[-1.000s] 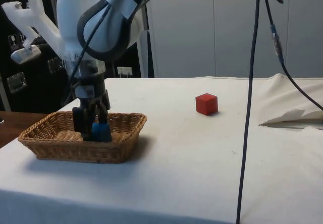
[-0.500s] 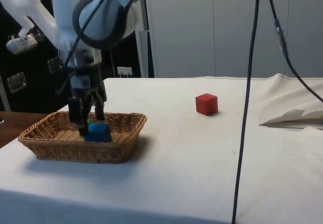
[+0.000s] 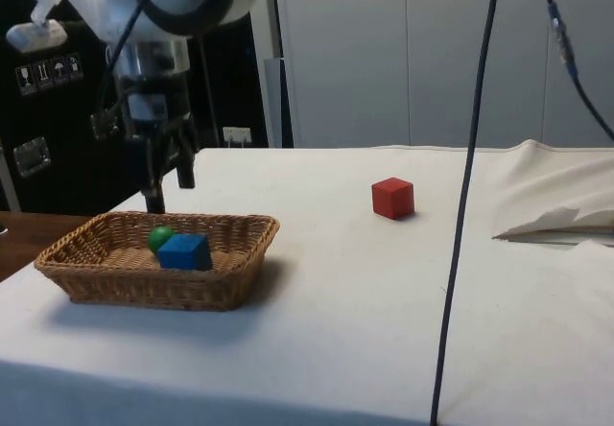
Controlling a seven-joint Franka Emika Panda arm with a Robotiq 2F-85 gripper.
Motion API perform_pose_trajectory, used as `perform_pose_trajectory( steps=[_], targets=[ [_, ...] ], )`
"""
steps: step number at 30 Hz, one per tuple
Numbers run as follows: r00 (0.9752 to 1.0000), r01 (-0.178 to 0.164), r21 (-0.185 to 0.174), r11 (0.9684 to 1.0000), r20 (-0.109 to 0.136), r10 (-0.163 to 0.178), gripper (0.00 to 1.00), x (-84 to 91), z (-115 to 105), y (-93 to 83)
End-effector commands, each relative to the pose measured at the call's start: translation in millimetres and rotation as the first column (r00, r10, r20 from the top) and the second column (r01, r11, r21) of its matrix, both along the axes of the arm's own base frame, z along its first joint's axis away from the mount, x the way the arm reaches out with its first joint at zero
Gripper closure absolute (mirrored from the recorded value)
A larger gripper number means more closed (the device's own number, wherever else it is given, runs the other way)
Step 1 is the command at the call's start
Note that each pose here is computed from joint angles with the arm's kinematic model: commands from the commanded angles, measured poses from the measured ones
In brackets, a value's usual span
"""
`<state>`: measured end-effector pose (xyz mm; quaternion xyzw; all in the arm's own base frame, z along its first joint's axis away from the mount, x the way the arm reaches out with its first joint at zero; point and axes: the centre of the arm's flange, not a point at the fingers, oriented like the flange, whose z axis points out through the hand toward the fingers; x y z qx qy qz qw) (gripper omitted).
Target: Place all non-red objects into the basket.
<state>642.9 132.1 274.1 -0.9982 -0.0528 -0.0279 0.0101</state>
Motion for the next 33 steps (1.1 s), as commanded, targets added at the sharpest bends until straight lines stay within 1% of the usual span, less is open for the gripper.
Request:
perform_pose_trajectory(
  steps=[1,5,6,9,10,11,13,17,18,19,21,22,27,28,29,33],
  targets=[
    [1.0,-0.003,0.001,1.0,0.001,0.003,0.0,-2.1,7,-5.1],
    [1.0,-0.007,0.001,1.0,0.006,0.007,0.0,-4.3,17,-15.0],
    [1.0,-0.007,0.001,1.0,0.007,0.007,0.0,-5.6,21,-20.9],
    [0.9999,-0.008,0.003,1.0,0.01,0.008,0.0,-7.9,25,-29.1],
    [0.9999,-0.006,-0.006,1.0,0.01,0.006,0.0,-6.4,23,-27.3],
    [0.9999,-0.009,0.005,1.0,0.01,0.009,0.0,-8.7,26,-30.4],
    [0.9999,-0.007,0.01,0.9999,0.011,0.007,0.0,-11.3,29,-39.1],
    [1.0,-0.004,0.011,0.9999,0.009,0.004,0.0,-14.8,29,-51.0],
    [1.0,-0.003,-0.001,1.0,0.006,0.003,0.0,-13.8,29,-50.0],
    [1.0,-0.005,0.01,0.9999,0.008,0.005,0.0,-15.8,30,-54.3],
    [1.0,-0.004,0.01,0.9999,0.007,0.004,0.0,-17.6,30,-60.7],
    [1.0,-0.004,0.011,0.9999,0.007,0.004,0.0,-19.7,31,-67.1],
    [0.9999,-0.006,0.004,1.0,0.008,0.006,0.0,-26.7,35,-81.7],
    [1.0,-0.004,-0.002,1.0,0.0,0.003,0.0,-23.9,32,-78.6],
    [0.9999,-0.007,0.003,1.0,0.008,0.007,0.0,-28.6,35,-84.4],
    [0.9999,-0.009,0.0,1.0,0.012,0.009,0.0,-37.9,41,-96.6]
  ],
)
